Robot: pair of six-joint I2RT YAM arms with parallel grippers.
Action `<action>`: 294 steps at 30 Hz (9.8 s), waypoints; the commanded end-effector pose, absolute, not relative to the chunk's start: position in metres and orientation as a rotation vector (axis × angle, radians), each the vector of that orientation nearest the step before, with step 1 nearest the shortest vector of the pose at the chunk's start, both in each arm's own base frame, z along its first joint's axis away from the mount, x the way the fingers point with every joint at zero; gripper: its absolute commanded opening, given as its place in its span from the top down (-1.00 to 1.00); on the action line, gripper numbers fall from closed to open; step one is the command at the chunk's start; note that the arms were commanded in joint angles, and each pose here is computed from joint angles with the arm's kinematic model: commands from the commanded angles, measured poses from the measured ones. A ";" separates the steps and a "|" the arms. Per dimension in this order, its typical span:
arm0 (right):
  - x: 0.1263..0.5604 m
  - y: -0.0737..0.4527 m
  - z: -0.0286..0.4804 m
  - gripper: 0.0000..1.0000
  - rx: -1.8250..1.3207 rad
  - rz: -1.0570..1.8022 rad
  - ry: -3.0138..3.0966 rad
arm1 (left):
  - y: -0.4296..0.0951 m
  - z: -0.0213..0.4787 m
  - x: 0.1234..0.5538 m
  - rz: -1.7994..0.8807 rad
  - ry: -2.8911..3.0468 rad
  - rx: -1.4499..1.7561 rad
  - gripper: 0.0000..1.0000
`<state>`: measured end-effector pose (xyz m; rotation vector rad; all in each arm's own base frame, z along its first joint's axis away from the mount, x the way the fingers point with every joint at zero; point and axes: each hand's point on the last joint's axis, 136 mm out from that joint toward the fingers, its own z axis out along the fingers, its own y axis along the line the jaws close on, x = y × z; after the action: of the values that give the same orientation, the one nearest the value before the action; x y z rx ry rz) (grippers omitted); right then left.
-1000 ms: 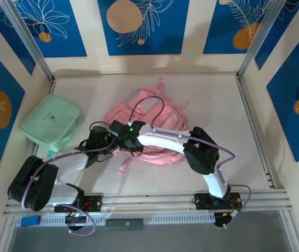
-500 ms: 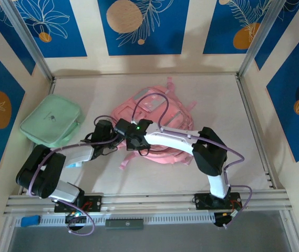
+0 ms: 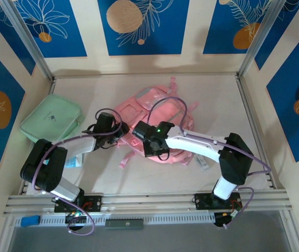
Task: Pack the student bag
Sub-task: Zip the student bag at the center of the table, then rotate the student bag at the center of the table.
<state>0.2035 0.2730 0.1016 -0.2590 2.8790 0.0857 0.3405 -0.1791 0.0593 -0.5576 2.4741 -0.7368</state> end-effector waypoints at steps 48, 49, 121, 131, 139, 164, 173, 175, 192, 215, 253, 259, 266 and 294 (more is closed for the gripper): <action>0.193 0.297 0.116 1.00 -0.499 0.289 2.807 | -0.254 0.100 0.270 -0.941 2.246 -0.822 1.00; 0.193 0.293 0.116 1.00 -0.510 0.268 2.807 | -0.249 0.102 0.271 -0.913 2.252 -0.813 1.00; 0.171 0.325 0.048 0.70 -0.506 0.271 2.920 | -0.221 0.081 0.234 -0.918 2.250 -1.002 0.29; 0.171 0.288 0.067 0.99 -0.499 0.069 2.887 | -0.200 0.059 0.230 -0.772 2.263 -1.037 0.40; 0.174 0.234 0.075 1.00 -0.422 -0.081 2.864 | -0.197 0.039 0.233 -0.665 2.327 -1.049 0.60; 0.196 0.261 0.111 1.00 -0.385 0.182 2.762 | -0.184 0.103 0.288 -0.767 2.418 -0.749 0.34; 0.196 0.253 0.106 1.00 -0.341 0.182 2.772 | -0.241 0.100 0.231 -0.984 2.378 -0.862 0.09; 0.196 0.253 0.104 1.00 -0.343 0.181 2.774 | -0.253 0.098 0.224 -1.025 2.373 -0.903 0.04; 0.197 0.262 0.096 1.00 -0.360 0.214 2.768 | -0.271 0.084 0.241 -0.949 2.257 -1.079 0.40; 0.247 0.148 0.100 1.00 -0.094 -0.065 2.749 | -0.149 0.102 0.275 -0.670 2.343 -0.868 1.00; 0.267 0.178 0.141 0.41 0.020 0.515 2.780 | -0.138 0.156 0.292 -0.604 2.362 -0.514 0.49; 0.265 0.212 0.148 0.24 0.117 0.814 2.763 | -0.157 0.157 0.268 -0.782 2.329 -0.529 0.42; 0.277 0.243 0.141 0.11 0.139 0.954 2.812 | -0.193 0.158 0.250 -0.835 2.326 -0.432 0.33; 0.335 0.248 0.124 0.15 0.128 0.861 2.853 | -0.264 0.126 0.264 -0.868 2.346 -0.350 0.26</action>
<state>0.3309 0.2394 0.1177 0.1820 2.8590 0.8175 0.2498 -0.2578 0.1091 -0.3266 2.4243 -0.8427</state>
